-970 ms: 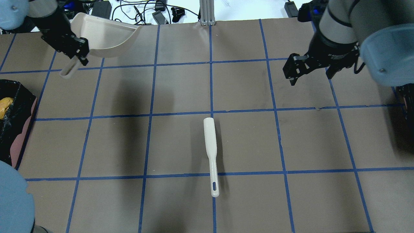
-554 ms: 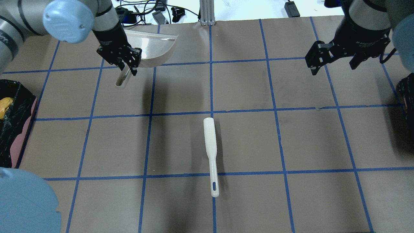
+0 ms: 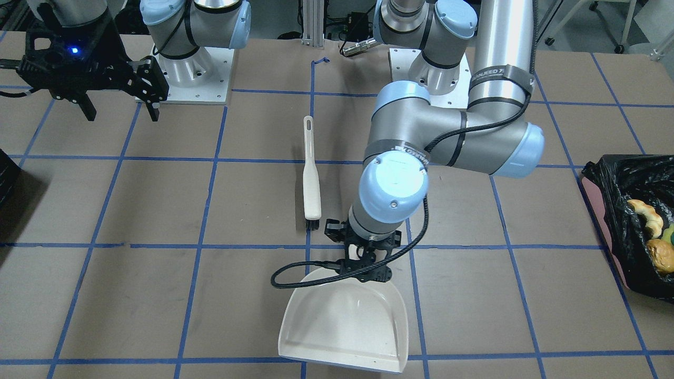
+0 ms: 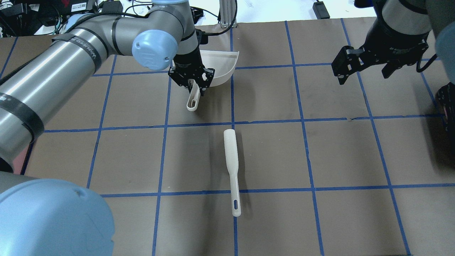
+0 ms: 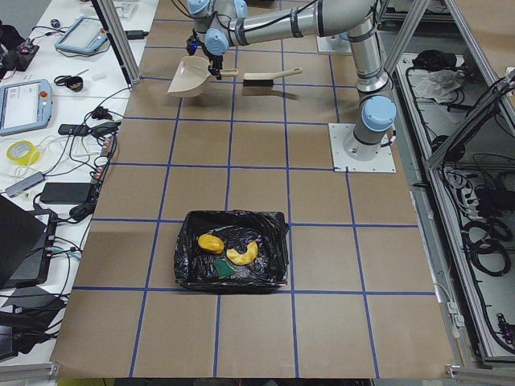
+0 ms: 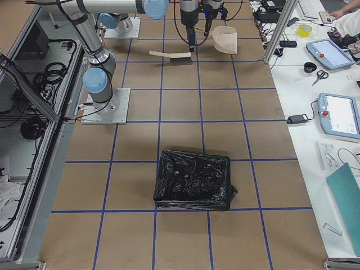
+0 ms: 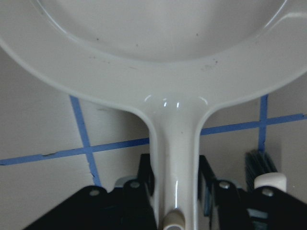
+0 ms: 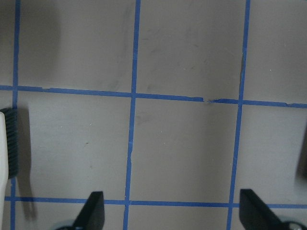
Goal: Sweep and dump trash in nearest bin
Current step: 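Bring the empty dustpan back with the left gripper while the right withdraws, then lower the dustpan onto the table and open the left gripper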
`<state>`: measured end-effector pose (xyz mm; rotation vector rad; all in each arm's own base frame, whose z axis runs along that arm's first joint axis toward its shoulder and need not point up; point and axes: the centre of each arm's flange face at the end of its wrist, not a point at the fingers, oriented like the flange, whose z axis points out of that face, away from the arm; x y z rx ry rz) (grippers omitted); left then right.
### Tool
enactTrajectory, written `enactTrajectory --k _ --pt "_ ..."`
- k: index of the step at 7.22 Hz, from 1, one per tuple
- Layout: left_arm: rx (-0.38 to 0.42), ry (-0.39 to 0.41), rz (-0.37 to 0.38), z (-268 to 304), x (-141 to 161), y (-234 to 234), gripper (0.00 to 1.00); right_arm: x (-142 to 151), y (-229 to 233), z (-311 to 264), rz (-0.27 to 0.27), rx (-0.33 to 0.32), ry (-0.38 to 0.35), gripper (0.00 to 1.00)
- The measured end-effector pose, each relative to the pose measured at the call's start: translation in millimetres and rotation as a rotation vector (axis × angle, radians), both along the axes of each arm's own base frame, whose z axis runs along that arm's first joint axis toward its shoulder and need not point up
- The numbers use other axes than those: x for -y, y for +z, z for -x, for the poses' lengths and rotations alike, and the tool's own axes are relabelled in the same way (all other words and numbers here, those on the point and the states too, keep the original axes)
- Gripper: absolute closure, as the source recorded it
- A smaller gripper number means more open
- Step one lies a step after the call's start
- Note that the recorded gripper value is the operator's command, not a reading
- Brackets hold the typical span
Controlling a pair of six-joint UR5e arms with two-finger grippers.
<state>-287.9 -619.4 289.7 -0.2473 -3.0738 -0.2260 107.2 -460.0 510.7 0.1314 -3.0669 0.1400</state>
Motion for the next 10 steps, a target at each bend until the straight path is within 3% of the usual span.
enactTrajectory --k 4,10 --pt "-0.002 -0.035 -0.062 66 -27 -42 1.0 -12 -1 -19 -0.031 0.004 0.04 0.0" --pt "0.022 0.015 -0.041 72 -22 -51 1.0 -15 1 -20 -0.031 0.006 0.043 0.0"
